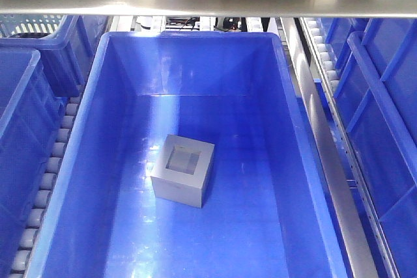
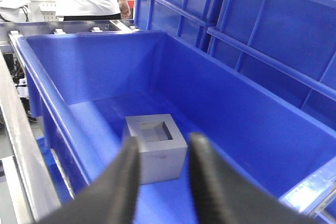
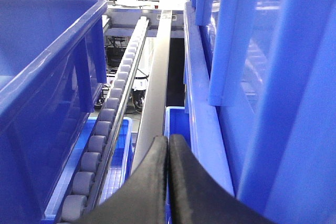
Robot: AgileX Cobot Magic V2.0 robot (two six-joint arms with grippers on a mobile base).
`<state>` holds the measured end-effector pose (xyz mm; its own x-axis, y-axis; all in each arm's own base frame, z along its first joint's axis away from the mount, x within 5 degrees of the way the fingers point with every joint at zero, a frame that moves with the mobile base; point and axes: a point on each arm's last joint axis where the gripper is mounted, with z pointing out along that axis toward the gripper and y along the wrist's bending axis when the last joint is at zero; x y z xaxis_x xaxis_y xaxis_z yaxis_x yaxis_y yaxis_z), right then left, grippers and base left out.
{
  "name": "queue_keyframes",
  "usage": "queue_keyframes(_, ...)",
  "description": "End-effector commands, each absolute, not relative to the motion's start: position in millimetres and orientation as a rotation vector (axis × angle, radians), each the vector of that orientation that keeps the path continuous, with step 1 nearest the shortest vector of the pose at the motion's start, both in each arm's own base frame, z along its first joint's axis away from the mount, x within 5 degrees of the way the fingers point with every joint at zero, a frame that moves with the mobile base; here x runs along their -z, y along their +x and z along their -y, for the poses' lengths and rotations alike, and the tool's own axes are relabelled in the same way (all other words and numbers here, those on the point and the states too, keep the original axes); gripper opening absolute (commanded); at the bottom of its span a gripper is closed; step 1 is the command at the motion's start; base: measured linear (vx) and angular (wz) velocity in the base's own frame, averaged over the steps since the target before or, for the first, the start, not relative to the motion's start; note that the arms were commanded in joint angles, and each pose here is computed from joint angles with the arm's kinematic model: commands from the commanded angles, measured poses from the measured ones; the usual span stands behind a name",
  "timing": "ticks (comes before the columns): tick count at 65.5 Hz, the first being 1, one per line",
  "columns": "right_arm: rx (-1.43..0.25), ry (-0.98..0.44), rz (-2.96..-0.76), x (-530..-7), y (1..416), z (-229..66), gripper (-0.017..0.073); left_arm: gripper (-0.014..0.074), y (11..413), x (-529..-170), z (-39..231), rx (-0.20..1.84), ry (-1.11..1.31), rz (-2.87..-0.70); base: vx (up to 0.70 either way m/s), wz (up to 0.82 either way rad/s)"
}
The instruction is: Sort gray base to blue bin
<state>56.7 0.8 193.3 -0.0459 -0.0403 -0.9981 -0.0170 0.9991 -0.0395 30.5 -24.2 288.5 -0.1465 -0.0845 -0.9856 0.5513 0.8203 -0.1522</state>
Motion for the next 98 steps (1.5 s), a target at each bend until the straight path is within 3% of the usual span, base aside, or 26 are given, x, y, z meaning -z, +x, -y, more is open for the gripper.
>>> queue_keyframes(1,0.032,-0.050,-1.542,-196.0,56.5,-0.6,-0.0009,0.0026,31.3,-300.5,23.3,0.577,0.349,-1.561,0.00,0.00)
queue_keyframes(3,0.032,-0.050,-1.542,-196.0,56.5,-0.6,-0.0009,-0.0008,31.3,-300.4,23.2,0.573,0.351,-1.561,0.00,0.00)
queue_keyframes(48,0.032,-0.050,-1.542,-196.0,56.5,-0.6,-0.0009,-0.0007,33.8,-294.2,23.4,0.544,0.360,-1.564,0.00,0.00)
queue_keyframes(77,0.032,-0.050,-1.542,-196.0,56.5,-0.6,-0.0009,-0.0007,51.9,-223.4,6.2,0.163,0.004,-1.647,0.00,0.00)
queue_keyframes(98,0.032,-0.050,-1.542,-196.0,56.5,-0.6,-0.0009,-0.0007,56.6,-187.5,-2.5,0.051,-0.126,-1.598,0.00,0.00)
